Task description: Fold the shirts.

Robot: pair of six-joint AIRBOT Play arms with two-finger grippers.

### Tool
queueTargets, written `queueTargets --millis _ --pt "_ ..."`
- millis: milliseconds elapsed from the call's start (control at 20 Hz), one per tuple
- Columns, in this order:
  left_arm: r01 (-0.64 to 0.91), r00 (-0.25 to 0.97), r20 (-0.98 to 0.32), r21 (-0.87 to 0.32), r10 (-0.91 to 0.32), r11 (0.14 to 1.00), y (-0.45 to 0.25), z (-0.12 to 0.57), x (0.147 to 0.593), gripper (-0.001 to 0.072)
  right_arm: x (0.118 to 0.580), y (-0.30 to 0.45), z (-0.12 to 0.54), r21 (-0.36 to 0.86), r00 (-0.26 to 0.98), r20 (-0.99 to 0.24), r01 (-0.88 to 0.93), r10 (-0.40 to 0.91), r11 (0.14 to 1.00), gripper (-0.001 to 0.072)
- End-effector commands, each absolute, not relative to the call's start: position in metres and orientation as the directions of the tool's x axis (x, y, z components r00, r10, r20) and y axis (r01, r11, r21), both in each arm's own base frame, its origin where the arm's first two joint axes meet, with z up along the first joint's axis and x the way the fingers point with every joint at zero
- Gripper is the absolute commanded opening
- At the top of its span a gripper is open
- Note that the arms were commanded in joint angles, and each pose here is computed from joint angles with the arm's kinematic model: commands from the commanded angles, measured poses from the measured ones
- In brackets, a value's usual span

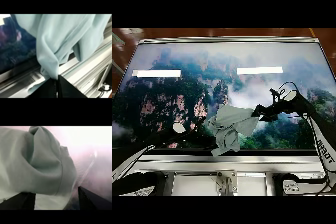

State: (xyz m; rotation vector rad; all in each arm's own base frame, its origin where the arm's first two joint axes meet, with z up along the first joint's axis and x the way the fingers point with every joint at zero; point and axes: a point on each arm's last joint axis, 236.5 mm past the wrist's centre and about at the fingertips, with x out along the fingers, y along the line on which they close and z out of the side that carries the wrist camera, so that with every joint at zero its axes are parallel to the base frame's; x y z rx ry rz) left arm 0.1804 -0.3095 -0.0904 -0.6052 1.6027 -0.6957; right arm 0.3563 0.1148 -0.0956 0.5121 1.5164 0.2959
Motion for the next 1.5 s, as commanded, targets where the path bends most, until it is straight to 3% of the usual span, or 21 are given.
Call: queueTargets --millis 0,50,300,450,600,750,900,1050,1200,1300,1450 --pt "0.047 -0.124 -0.667 -0.743 -0.734 0.667 -0.311 -0.082 0.183 0.0035 0.374 0.123 -0.103 0.490 0.112 -0.871 0.133 0.478 0.862 0.0349" --pt "0.107 -0.115 -0.660 -0.751 -0.742 0.652 -0.313 -0.076 0.185 0.0035 0.375 0.123 -0.102 0.493 0.117 -0.869 0.133 0.480 0.860 0.0052" --pt "0.207 0.006 -0.608 -0.776 -0.794 0.596 -0.315 -0.022 0.215 0.0032 0.375 0.125 -0.066 0.502 0.158 -0.856 0.031 0.492 0.864 0.0058" --pt "0.348 0.191 -0.514 -0.761 -0.836 0.548 -0.302 0.058 0.263 0.0033 0.400 0.121 0.023 0.495 0.354 -0.795 -0.089 0.492 0.864 0.0058" --pt "0.483 0.449 -0.318 -0.699 -0.835 0.526 -0.258 0.192 0.317 0.0032 0.422 0.112 0.179 0.416 0.658 -0.591 -0.249 0.468 0.875 0.0058" --pt "0.627 0.603 -0.099 -0.555 -0.791 0.547 -0.212 0.333 0.319 0.0032 0.394 0.099 0.344 0.271 0.871 -0.267 -0.343 0.413 0.899 0.0057" --pt "0.692 0.667 0.073 -0.430 -0.741 0.580 -0.183 0.434 0.289 0.0032 0.334 0.086 0.446 0.133 0.931 -0.048 -0.353 0.362 0.926 0.0057" --pt "0.639 0.737 0.056 -0.382 -0.674 0.667 -0.163 0.459 0.280 0.0032 0.285 0.082 0.478 0.079 0.938 0.012 -0.346 0.346 0.935 0.0057" --pt "0.588 0.721 -0.134 -0.402 -0.680 0.702 -0.164 0.416 0.276 0.0033 0.259 0.091 0.452 0.141 0.917 -0.109 -0.367 0.383 0.919 0.0058" --pt "0.570 0.690 -0.263 -0.377 -0.675 0.730 -0.163 0.384 0.272 0.0033 0.243 0.098 0.395 0.197 0.840 -0.349 -0.367 0.415 0.909 0.0058" --pt "0.501 0.659 -0.462 -0.319 -0.594 0.804 -0.144 0.336 0.267 0.0033 0.202 0.080 0.300 0.215 0.587 -0.736 -0.268 0.336 0.939 0.0058"
